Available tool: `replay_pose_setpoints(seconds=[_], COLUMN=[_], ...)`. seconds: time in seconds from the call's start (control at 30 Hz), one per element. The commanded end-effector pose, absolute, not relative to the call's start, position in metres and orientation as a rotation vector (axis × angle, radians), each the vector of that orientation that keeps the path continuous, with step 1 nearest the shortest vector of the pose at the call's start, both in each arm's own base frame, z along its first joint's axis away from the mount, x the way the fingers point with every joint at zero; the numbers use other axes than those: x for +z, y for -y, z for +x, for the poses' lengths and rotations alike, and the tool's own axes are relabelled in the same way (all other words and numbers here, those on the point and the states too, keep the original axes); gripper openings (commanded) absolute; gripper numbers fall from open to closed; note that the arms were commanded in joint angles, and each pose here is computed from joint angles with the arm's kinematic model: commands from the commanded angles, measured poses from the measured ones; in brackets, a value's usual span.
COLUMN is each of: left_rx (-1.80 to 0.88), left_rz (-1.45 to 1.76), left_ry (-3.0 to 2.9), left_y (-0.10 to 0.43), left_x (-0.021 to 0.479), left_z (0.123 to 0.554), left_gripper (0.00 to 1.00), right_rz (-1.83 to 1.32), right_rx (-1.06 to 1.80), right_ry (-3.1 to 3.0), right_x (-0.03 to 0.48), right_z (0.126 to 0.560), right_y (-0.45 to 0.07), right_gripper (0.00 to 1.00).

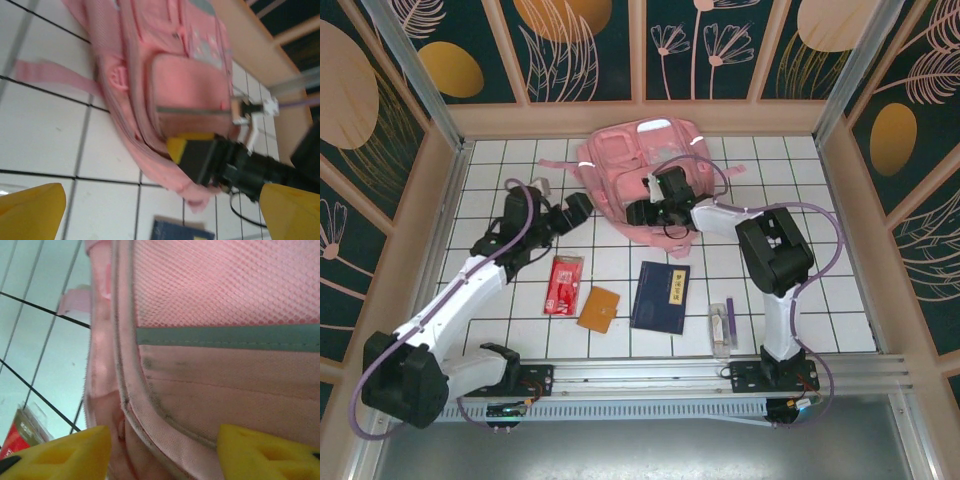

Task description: Pack the student bag

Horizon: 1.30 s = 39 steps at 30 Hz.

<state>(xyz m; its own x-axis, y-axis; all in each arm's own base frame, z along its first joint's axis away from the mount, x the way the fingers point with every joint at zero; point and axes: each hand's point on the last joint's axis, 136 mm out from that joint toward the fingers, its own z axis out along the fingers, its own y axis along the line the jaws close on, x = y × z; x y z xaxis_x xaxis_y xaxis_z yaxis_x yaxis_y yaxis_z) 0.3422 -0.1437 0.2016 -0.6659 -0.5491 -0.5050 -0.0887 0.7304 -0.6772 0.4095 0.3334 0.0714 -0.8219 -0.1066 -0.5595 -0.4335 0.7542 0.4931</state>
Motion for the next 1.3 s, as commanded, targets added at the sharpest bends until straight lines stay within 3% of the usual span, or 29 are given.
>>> replay_pose_setpoints(seconds=[0.0, 0.07, 0.27, 0.47, 0.6, 0.87, 0.9, 0.97, 1.03, 1.13, 1.27], left_rx=[-0.668, -0.614, -0.59, -0.657, -0.679, -0.572, -0.555, -0.556, -0.621, -0.72, -0.774], left_rz=[-0.538, -0.5, -0.421, -0.378, -0.386, -0.495, -0.503, -0.522, -0.528, -0.52, -0.466], left_ry=[-2.279, -2.305, -2.369, -2.441, -2.533, -2.533, -2.534, -2.543, -2.55, -2.55, -2.536], left_y=[0.115, 0.113, 0.125, 0.152, 0.169, 0.16, 0.159, 0.16, 0.168, 0.178, 0.181], left_x=[0.177, 0.173, 0.151, 0.109, 0.069, 0.049, 0.045, 0.038, 0.035, 0.038, 0.066], left_z=[0.346, 0.355, 0.385, 0.432, 0.462, 0.493, 0.495, 0.499, 0.499, 0.491, 0.478], left_gripper=[0.99, 0.99, 0.99, 0.93, 0.91, 0.89, 0.89, 0.79, 0.54, 0.25, 0.0], right_rz=[-0.446, -0.502, -0.723, -0.815, -0.756, -0.717, -0.704, -0.661, -0.652, -0.644, -0.671], right_rx=[0.777, 0.735, 0.849, 0.898, 0.944, 0.908, 0.882, 0.836, 0.83, 0.775, 0.81], right_ry=[-2.493, -2.484, -2.37, -2.189, -2.16, -2.136, -2.145, -2.181, -2.203, -2.235, -2.285], right_x=[0.038, 0.037, 0.082, 0.156, 0.179, 0.205, 0.203, 0.195, 0.186, 0.167, 0.151], right_z=[0.41, 0.408, 0.392, 0.387, 0.398, 0.4, 0.401, 0.403, 0.396, 0.386, 0.377], right_y=[-0.334, -0.333, -0.349, -0.349, -0.345, -0.339, -0.335, -0.328, -0.331, -0.339, -0.356], right_gripper=[0.49, 0.29, 0.0, 0.0, 0.0, 0.0, 0.11, 0.32, 0.39, 0.42, 0.43])
